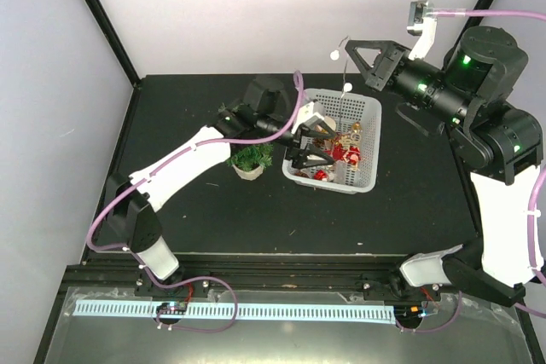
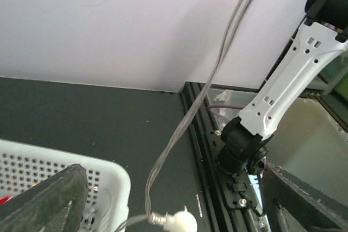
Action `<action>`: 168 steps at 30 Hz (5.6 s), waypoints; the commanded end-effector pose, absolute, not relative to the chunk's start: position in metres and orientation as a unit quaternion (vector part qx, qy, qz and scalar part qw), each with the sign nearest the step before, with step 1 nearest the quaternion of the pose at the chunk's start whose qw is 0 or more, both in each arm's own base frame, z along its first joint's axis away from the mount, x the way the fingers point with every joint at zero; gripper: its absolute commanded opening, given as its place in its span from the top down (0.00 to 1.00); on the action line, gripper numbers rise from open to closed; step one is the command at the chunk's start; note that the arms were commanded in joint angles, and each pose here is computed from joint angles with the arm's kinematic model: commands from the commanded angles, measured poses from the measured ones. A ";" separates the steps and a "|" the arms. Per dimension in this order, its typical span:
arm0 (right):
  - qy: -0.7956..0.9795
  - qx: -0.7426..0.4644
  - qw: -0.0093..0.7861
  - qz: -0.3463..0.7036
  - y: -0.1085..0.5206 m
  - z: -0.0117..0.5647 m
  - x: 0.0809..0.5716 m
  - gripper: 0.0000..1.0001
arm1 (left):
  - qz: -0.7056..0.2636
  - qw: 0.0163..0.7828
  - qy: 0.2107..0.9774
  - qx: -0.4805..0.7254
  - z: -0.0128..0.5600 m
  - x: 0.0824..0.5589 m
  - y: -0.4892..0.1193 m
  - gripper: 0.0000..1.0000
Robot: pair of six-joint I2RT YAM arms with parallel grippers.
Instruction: Decorate the small christmas tree
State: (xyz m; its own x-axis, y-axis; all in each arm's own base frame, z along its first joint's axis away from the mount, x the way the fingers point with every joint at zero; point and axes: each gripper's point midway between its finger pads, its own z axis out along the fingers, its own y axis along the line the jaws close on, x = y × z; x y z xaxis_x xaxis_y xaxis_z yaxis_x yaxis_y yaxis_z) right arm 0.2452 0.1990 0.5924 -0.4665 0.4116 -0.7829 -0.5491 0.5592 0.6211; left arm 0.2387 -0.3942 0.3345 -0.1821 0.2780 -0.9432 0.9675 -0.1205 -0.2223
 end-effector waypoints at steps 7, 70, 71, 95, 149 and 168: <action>0.696 -0.040 0.523 0.491 0.194 0.603 0.233 0.99 | -0.546 0.339 0.531 0.552 0.365 0.231 -0.416 0.55; 0.615 -0.099 0.554 0.552 0.200 0.606 0.205 0.99 | -0.015 0.805 0.356 0.474 0.640 0.180 -0.215 0.98; 0.618 -0.098 0.552 0.551 0.201 0.603 0.207 0.99 | -0.013 0.806 0.355 0.473 0.639 0.180 -0.215 0.98; 0.652 -0.080 0.558 0.506 0.198 0.565 0.226 0.99 | 0.011 0.785 0.398 0.474 0.608 0.300 -0.238 0.98; 0.674 -0.097 0.529 0.507 0.233 0.553 0.269 0.99 | 0.091 0.792 0.528 0.292 0.566 0.365 -0.047 0.99; 0.730 -0.152 0.437 0.502 0.283 0.500 0.305 0.99 | 0.078 0.777 0.553 0.290 0.528 0.347 -0.034 0.98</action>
State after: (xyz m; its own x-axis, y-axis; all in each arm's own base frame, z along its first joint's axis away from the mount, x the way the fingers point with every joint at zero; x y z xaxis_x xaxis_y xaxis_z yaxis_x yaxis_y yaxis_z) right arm 0.3066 0.2650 0.5094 -0.5292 0.3246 -0.7839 -0.6300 0.4686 0.6193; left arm 0.3494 -0.0348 0.5218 0.3551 0.4386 -0.8255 0.2079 0.8239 0.5272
